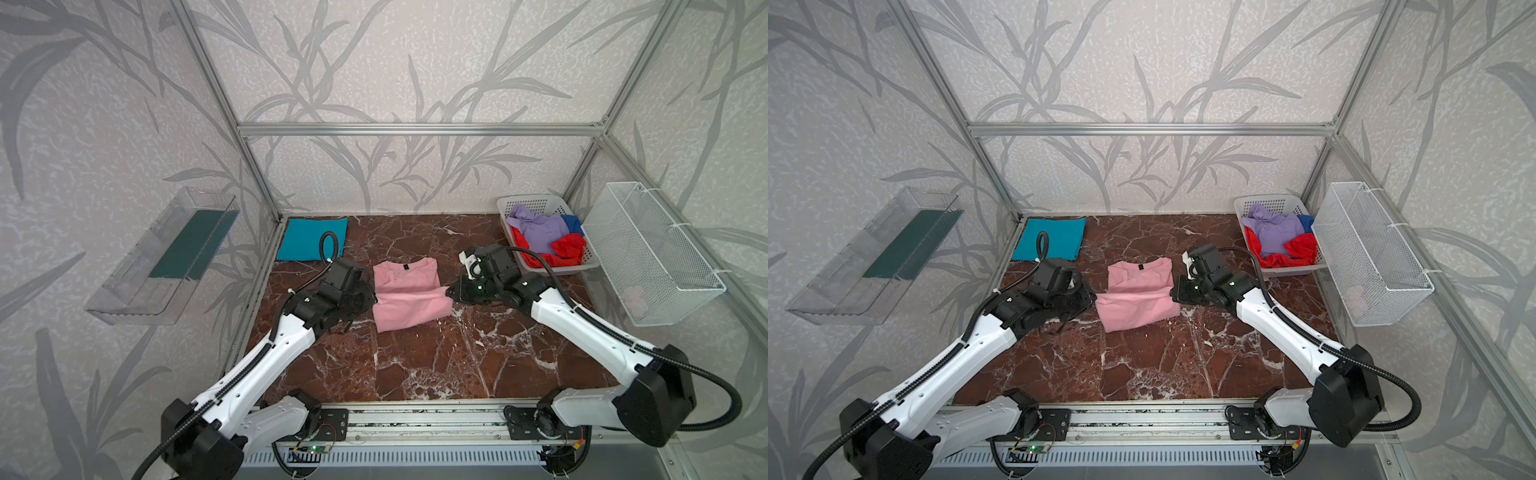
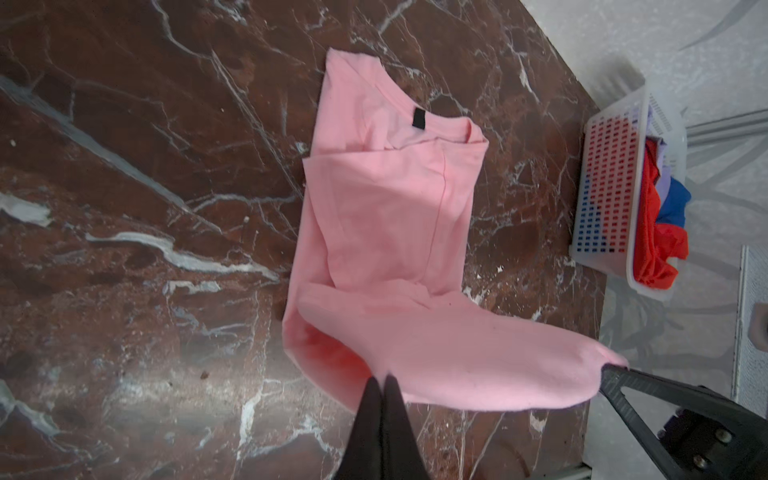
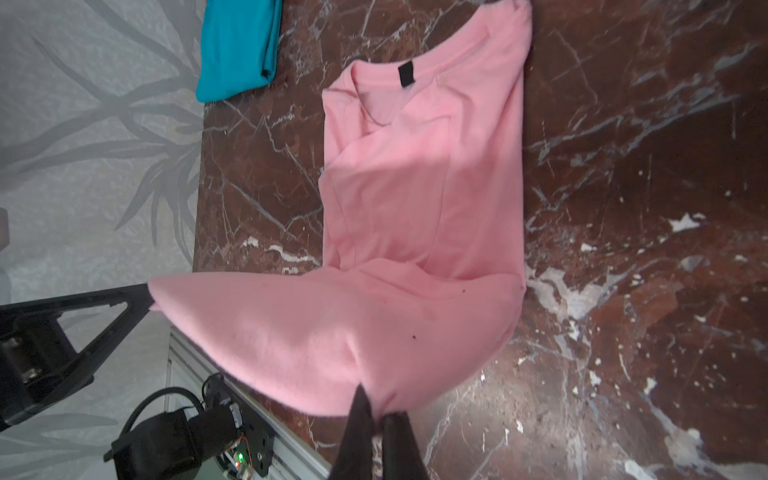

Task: Fold and stack the t-shirts
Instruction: 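Fold the near edge over toward the collar with both grippers and release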

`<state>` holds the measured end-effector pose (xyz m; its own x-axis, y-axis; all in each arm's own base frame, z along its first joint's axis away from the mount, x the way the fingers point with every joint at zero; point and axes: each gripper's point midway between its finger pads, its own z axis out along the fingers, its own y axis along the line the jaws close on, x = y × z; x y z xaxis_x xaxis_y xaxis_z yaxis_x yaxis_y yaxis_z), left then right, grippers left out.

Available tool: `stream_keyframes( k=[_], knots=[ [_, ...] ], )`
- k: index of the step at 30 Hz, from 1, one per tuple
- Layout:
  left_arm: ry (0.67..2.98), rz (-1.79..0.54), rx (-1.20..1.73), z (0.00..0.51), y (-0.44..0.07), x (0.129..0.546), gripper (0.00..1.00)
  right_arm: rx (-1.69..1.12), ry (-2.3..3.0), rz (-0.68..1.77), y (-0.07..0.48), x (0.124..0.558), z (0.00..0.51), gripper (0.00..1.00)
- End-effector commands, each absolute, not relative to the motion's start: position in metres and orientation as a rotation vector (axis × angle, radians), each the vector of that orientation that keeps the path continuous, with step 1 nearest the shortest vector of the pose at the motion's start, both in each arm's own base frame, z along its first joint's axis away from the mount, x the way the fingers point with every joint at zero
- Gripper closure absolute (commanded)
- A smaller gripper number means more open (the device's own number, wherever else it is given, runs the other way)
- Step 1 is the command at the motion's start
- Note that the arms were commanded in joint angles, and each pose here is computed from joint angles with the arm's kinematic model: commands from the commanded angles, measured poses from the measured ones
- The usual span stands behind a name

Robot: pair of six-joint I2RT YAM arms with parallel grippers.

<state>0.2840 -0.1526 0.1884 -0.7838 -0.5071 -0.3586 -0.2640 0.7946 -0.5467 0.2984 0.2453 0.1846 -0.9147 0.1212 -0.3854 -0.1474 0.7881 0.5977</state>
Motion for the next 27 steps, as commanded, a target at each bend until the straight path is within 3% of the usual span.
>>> stream_keyframes(
  k=[1, 18, 24, 25, 27],
  knots=[
    [2.436, -0.757, -0.470, 0.204, -0.169, 0.319, 1.00, -0.079, 2.523, 0.956, 0.256, 0.326, 0.192, 1.00],
    [2.473, -0.760, -0.608, 0.141, -0.143, 0.440, 1.00, 0.020, 2.563, 0.897, 0.261, 0.462, 0.112, 1.00],
    [2.511, -0.801, -0.667, 0.096, -0.139, 0.480, 1.00, 0.033, 2.590, 0.879, 0.264, 0.497, 0.076, 1.00],
    [2.523, -0.809, -0.678, 0.088, -0.140, 0.484, 1.00, 0.027, 2.593, 0.885, 0.266, 0.500, 0.071, 0.97],
    [2.544, -0.810, -0.699, 0.074, -0.142, 0.491, 1.00, 0.031, 2.603, 0.886, 0.268, 0.505, 0.062, 0.79]
  ],
)
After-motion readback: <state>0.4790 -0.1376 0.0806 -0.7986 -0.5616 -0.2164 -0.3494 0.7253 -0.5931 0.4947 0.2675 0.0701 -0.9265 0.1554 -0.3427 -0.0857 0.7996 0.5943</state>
